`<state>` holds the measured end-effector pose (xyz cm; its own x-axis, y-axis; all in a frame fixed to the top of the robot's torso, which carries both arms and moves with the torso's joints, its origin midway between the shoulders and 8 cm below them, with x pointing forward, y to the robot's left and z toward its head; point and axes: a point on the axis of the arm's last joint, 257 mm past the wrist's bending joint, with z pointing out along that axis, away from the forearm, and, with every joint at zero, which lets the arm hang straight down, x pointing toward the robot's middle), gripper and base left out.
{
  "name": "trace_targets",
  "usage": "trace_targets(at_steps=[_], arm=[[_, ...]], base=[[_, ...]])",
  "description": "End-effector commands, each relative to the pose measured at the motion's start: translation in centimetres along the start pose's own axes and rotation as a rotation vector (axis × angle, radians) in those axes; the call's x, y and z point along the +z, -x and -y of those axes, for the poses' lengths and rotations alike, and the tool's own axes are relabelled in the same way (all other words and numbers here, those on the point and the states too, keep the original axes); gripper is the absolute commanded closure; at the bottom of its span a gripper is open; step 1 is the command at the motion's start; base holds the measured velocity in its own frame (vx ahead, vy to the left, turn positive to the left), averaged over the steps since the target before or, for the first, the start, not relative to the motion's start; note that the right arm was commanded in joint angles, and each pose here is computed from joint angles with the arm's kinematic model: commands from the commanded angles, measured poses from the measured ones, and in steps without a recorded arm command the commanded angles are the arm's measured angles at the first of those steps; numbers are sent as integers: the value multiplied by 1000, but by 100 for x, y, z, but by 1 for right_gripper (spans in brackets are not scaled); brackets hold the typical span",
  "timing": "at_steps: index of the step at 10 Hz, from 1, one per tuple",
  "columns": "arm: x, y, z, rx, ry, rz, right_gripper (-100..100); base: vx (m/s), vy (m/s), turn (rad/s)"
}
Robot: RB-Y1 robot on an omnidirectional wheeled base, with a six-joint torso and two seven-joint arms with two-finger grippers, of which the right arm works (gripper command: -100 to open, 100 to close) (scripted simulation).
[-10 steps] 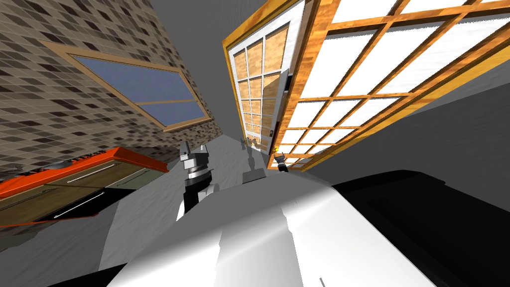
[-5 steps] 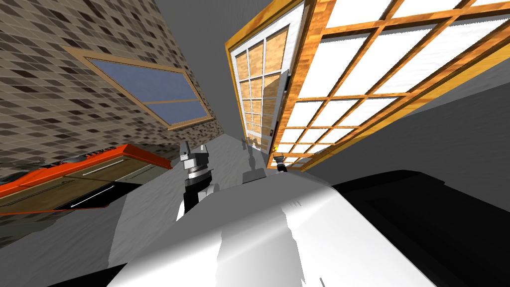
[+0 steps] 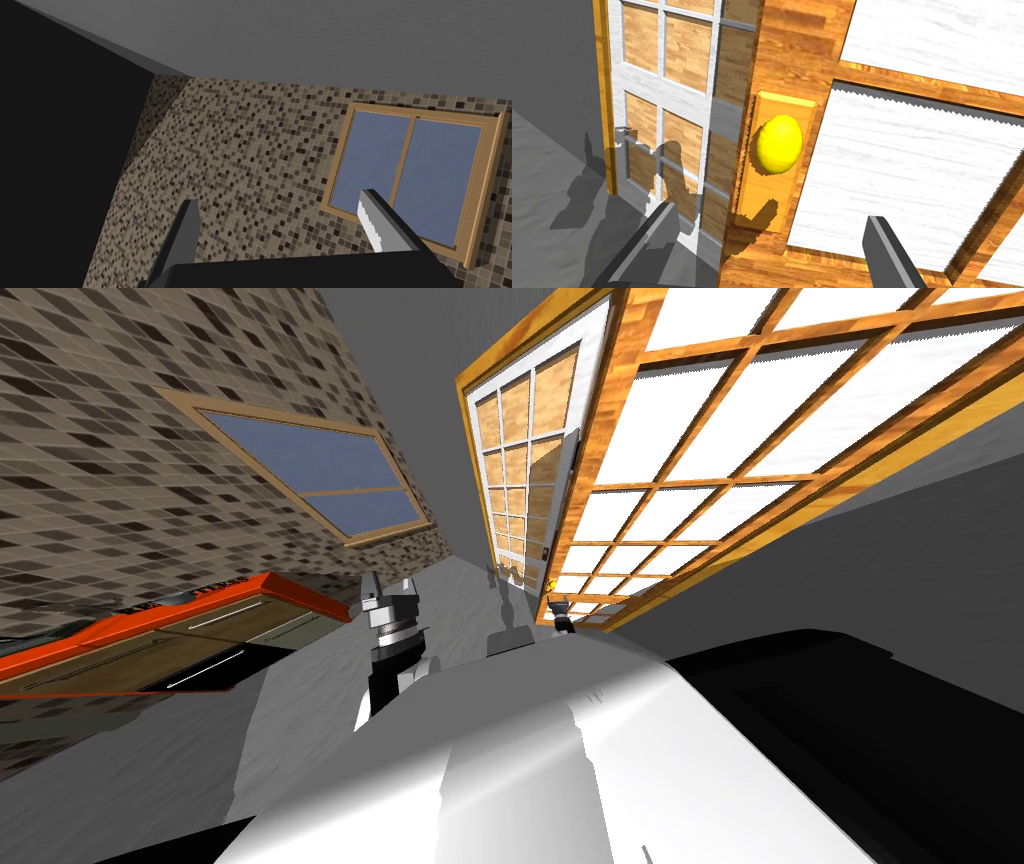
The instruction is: Pull the door open
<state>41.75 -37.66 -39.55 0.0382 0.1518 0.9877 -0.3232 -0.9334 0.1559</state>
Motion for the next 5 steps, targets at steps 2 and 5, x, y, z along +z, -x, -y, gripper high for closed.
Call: trace_targets(at_steps=[2, 5], arm=[[-1, 10, 42, 101, 7, 9, -100], [-4, 10, 58, 137, 10, 12, -100]], base=[[-68, -16, 34], [-40, -16, 20]])
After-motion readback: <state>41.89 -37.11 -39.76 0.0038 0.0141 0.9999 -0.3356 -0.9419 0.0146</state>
